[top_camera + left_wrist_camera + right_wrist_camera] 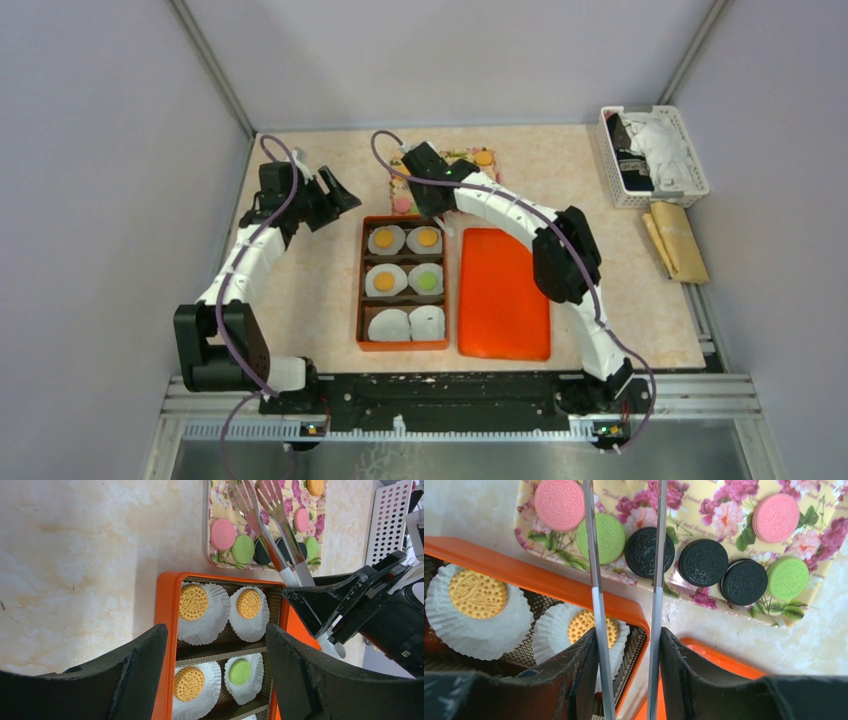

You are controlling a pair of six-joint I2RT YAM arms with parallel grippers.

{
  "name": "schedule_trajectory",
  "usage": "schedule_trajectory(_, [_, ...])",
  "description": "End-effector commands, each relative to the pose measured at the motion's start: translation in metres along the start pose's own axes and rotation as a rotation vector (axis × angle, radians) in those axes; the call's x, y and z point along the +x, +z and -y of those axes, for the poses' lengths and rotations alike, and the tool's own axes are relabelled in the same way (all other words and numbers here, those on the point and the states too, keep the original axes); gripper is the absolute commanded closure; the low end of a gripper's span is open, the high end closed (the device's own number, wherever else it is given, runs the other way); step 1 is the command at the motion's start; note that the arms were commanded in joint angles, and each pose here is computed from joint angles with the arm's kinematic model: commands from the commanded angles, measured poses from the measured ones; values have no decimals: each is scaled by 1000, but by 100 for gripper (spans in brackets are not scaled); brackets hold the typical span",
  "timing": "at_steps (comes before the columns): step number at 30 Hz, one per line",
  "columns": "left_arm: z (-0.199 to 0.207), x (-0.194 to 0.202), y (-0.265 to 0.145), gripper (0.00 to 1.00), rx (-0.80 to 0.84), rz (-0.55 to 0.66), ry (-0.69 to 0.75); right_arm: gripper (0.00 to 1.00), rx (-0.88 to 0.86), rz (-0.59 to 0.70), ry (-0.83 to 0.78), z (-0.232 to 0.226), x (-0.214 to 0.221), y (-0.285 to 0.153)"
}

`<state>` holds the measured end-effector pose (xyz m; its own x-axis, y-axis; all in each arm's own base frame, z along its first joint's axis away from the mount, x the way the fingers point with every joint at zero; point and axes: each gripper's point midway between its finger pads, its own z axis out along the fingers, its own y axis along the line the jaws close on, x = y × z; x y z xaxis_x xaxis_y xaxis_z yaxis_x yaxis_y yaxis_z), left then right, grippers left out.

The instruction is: Pack the cookies

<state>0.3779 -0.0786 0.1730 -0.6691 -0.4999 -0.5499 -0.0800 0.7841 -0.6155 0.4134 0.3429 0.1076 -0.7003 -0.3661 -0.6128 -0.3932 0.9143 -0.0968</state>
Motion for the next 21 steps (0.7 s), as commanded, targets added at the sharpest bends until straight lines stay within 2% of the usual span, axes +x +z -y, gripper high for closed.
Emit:
schedule_trajectory(1, [6,-11,-3,22,28,39,24,75,11,51,25,6,-22,-9])
schedule_trajectory(5, [6,-12,-5,22,25,44,26,87,17,69,29,9,-30,-19])
schedule_trajectory(14, [9,-14,-9,22,30,55,26,89,-12,222,84,22,-61,-81])
schedule_trajectory(21, [11,-14,-10,22,36,57,20,91,-47,268,85,26,-65,-118])
